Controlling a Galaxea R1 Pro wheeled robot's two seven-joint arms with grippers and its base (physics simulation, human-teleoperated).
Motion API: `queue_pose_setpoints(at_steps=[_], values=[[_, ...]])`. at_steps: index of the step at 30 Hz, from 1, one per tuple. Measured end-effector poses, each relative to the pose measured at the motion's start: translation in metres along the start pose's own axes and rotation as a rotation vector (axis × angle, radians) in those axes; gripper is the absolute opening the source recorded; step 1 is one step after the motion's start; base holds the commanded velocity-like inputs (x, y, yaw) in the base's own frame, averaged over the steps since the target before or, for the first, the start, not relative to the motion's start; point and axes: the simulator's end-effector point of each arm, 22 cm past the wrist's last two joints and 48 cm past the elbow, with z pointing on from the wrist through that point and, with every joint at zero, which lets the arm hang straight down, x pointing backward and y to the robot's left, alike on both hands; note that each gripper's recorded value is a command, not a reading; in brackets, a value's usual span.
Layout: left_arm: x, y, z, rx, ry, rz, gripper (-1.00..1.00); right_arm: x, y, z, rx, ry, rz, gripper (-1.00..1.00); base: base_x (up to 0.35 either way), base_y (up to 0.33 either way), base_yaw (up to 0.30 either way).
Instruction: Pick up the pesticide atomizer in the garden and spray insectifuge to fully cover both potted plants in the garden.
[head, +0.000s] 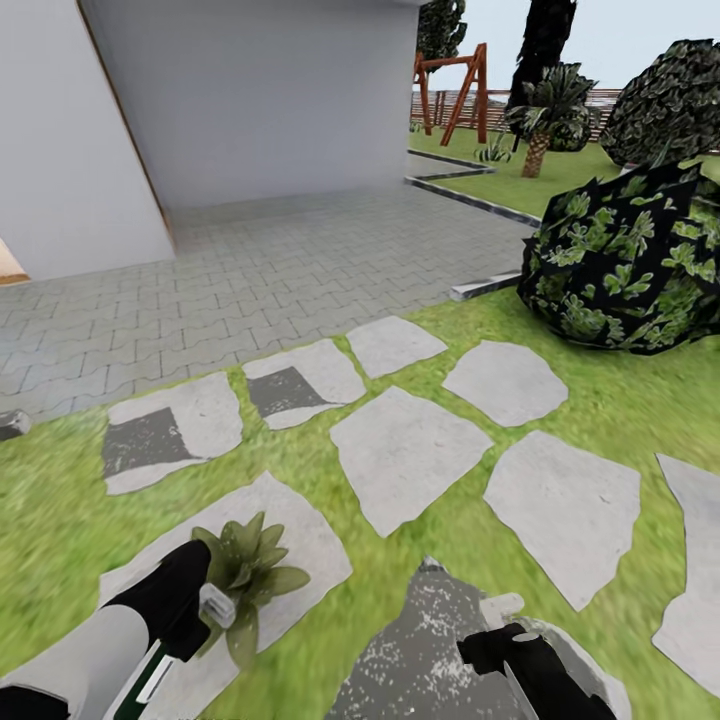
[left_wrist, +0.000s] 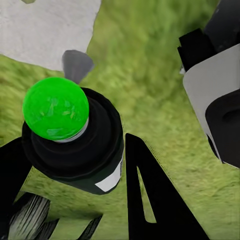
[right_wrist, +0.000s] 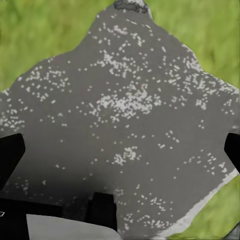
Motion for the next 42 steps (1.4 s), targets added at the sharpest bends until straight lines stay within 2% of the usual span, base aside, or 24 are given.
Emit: queue_pose_setpoints(at_steps=[7,12,19,25,31,37,42], values=[[0.0005,-0.0002,-0.0002,0.000,-0.001,0.000,-1.00,-0.0009,0.0000,-0.0006,0.000,-0.002,-0.001,1.00,-0.244,0.233,-0.297],[0.0003,-0.0008,-0.0008,0.001,-0.002,-0.001,-1.00,-0.0012,0.0001,-0.0009,0.000,-0.003,-0.001,1.00,-0.057,0.289,-0.089],[-0.0002,-0.0015,-0.0012,0.000,-0.003,0.001,-1.00,-0.0012,0.0001,-0.0012,0.000,-0.004,-0.001,1.00,0.112,0.313,-0.011],[-0.0005,-0.0018,-0.0013,0.000,-0.004,0.003,-1.00,-0.0011,0.0000,-0.0013,0.000,-0.004,-0.001,1.00,0.241,0.246,-0.267],[-0.0006,-0.0020,-0.0010,-0.002,-0.002,0.006,-1.00,-0.0012,0.0003,-0.0011,0.000,-0.003,-0.001,1.00,0.101,0.039,-0.282],[-0.0006,-0.0050,0.0000,-0.003,0.001,0.014,-1.00,-0.0012,0.0000,-0.0010,0.000,-0.003,-0.001,1.00,0.003,0.001,-0.037],[-0.0007,-0.0051,0.0005,-0.003,0.002,0.016,-1.00,-0.0012,0.0004,-0.0007,0.000,-0.002,-0.002,1.00,-0.238,0.000,-0.001]])
